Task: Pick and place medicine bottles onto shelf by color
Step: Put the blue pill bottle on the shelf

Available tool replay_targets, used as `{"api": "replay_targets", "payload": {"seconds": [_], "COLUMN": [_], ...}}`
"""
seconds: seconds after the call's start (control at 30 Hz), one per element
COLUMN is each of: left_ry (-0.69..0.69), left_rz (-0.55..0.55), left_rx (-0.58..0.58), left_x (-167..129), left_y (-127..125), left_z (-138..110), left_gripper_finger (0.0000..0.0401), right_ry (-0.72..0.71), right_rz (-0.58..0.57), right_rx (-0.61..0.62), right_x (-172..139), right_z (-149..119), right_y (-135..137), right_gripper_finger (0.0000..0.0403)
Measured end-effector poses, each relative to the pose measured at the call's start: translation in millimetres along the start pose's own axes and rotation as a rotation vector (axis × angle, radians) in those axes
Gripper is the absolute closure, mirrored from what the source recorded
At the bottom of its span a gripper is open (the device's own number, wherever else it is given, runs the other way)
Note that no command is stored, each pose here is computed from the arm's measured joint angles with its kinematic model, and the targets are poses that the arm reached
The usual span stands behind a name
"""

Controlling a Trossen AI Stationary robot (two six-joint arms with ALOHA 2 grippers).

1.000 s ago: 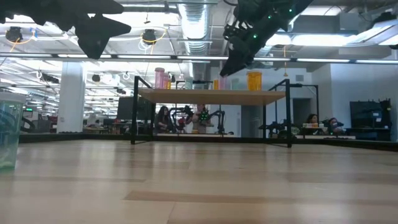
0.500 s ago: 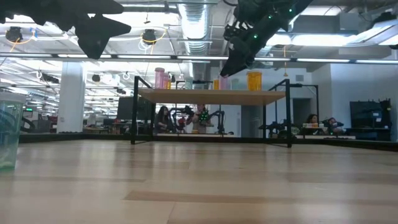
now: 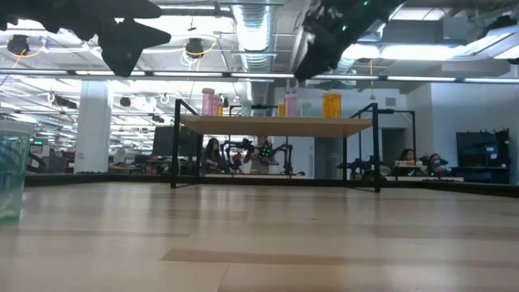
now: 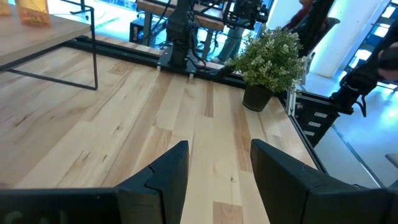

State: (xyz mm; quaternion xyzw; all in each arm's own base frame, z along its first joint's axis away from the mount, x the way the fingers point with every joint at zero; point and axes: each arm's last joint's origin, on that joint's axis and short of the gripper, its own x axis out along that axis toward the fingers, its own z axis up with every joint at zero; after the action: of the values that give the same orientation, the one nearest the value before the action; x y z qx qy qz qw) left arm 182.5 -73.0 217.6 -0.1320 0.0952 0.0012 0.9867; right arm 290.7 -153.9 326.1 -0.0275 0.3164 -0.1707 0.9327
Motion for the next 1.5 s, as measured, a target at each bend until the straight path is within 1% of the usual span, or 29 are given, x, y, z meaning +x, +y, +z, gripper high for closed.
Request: {"api": "replay_targets", "payload": {"seconds": [0.13, 0.23, 0.33, 0.57, 0.67, 0.8, 0.87, 0.93, 1.03, 1.13, 1.23, 1.33, 1.5], "left_ry": [0.000, 0.000, 0.000, 0.001, 0.000, 0.014, 0.041, 0.078, 0.166, 0.210, 0.252, 0.284, 0.376], "left_rz": [0.000, 0.000, -0.001, -0.003, -0.004, -0.025, -0.059, -0.084, -0.057, -0.037, -0.050, -0.072, -0.092], "left_rx": [0.000, -0.001, -0.001, -0.005, -0.007, -0.045, -0.047, -0.044, -0.013, -0.002, 0.010, 0.025, 0.068], "left_x": [0.0, 0.0, 0.0, 0.0, 0.0, 0.1, 1.0, 1.4, -0.2, -2.8, -3.2, -0.1, 11.4], "left_y": [0.0, 0.0, 0.0, -0.1, -0.2, -1.1, -5.1, -10.8, -16.3, -22.2, -28.6, -37.1, -54.5], "left_z": [0.0, 0.0, 0.0, 0.0, 0.1, 0.4, 7.1, 18.7, 35.1, 54.7, 64.4, 65.1, 52.3], "left_gripper_finger": [0.0241, 0.0241, 0.0241, 0.0241, 0.0241, 0.0241, 0.0241, 0.0241, 0.0241, 0.0241, 0.0241, 0.0241, 0.0241], "right_ry": [-0.079, -0.172, -0.253, -0.358, -0.437, -0.561, -0.604, -0.649, -0.643, -0.653, -0.634, -0.618, -0.621], "right_rz": [-0.002, 0.072, 0.140, 0.302, 0.386, 0.451, 0.477, 0.503, 0.513, 0.526, 0.527, 0.525, 0.525], "right_rx": [0.022, 0.000, -0.019, -0.040, -0.057, -0.083, -0.108, -0.130, -0.154, -0.168, -0.169, -0.168, -0.167], "right_x": [-28.3, -51.6, -65.7, -77.7, -82.3, -88.3, -92.1, -95.9, -97.0, -95.4, -91.1, -87.8, -85.4], "right_z": [9.6, 16.0, 14.0, -15.2, -24.0, -28.1, -28.9, -28.3, -31.6, -31.3, -32.6, -33.8, -33.2], "right_y": [4.1, 17.5, 36.3, 90.8, 115.7, 144.7, 155.6, 164.7, 175.0, 181.7, 183.6, 184.2, 185.8], "right_gripper_finger": [0.0172, 0.0173, 0.0178, 0.0185, 0.0185, 0.0186, 0.0186, 0.0186, 0.0186, 0.0186, 0.0186, 0.0186, 0.0186]}}
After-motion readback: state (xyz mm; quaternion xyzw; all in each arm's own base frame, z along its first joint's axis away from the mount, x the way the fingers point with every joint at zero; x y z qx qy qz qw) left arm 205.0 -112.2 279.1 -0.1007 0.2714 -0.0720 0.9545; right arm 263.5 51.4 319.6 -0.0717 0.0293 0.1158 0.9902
